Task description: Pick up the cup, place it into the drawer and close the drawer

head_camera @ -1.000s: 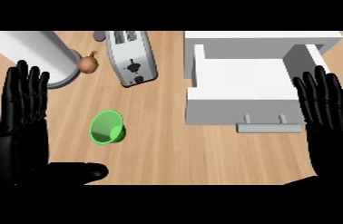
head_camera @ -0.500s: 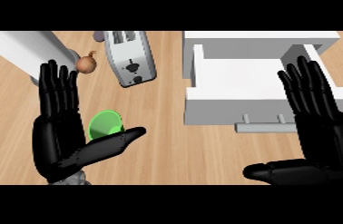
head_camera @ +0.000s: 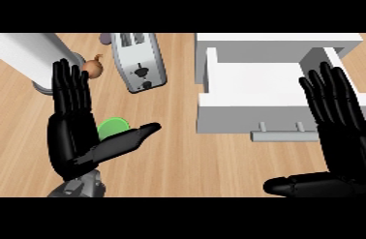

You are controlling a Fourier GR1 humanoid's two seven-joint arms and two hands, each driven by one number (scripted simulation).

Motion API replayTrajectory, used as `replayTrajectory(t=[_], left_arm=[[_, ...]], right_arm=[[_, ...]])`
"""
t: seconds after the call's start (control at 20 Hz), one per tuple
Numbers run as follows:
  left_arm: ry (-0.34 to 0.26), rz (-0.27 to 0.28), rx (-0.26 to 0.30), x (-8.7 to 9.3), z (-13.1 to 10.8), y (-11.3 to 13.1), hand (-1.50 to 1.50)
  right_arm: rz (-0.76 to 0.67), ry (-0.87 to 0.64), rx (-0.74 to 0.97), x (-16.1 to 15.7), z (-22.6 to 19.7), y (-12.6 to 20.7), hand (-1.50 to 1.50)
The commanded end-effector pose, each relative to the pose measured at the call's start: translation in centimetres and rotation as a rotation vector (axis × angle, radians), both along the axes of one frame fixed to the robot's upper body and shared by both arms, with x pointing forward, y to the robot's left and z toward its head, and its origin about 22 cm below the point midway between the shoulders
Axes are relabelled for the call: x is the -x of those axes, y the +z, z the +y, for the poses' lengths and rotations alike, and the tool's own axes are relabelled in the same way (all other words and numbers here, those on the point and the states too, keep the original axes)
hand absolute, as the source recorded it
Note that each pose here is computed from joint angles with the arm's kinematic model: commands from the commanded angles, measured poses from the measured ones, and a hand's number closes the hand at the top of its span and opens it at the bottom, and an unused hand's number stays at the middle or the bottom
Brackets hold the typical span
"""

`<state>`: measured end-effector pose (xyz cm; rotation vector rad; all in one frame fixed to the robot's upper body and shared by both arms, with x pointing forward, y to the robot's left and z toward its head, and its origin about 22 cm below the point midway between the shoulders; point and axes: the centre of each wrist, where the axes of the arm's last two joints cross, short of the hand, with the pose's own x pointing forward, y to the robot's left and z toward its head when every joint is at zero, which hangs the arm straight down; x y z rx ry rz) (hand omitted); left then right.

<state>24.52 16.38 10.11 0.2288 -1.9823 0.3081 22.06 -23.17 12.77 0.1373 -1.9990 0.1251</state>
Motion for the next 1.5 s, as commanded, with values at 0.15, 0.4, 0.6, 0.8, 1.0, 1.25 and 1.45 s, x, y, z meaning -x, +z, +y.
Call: replayTrajectory(t=[0.15, 0.4, 0.6, 0.8, 1.0, 1.25, 1.45], left_arm=[[0.010, 0.043, 0.015, 1.0, 0.0, -3.1, -1.50], [0.044, 0.083, 0.017, 2.2, 0.0, -3.6, -1.50], [0.068, 0.107, 0.016, 1.0, 0.3, -5.1, -1.50], [0.090, 0.155, 0.037, 1.5, 1.1, -4.5, -1.50], [0.124, 0.178, 0.040, 2.7, 1.7, -7.5, -1.50], [0.177, 0.195, 0.036, 2.7, 2.4, -10.6, -1.50], [0.166, 0.223, 0.061, 3.6, 6.6, -12.6, -1.50]], right_arm=[[-0.003, 0.001, 0.000, -0.4, 0.3, 0.7, -1.50], [-0.015, -0.013, -0.016, -0.4, -0.8, 1.9, -1.50], [-0.016, -0.006, -0.006, -0.1, 0.5, -0.3, -1.50], [-0.023, -0.019, 0.005, -0.5, -0.6, 0.2, -1.50], [-0.024, -0.013, -0.007, -0.3, 0.3, 1.9, -1.50], [-0.008, -0.003, 0.001, 0.6, 1.0, -0.8, -1.50], [-0.016, -0.017, 0.003, -0.7, 0.4, 0.3, -1.50]])
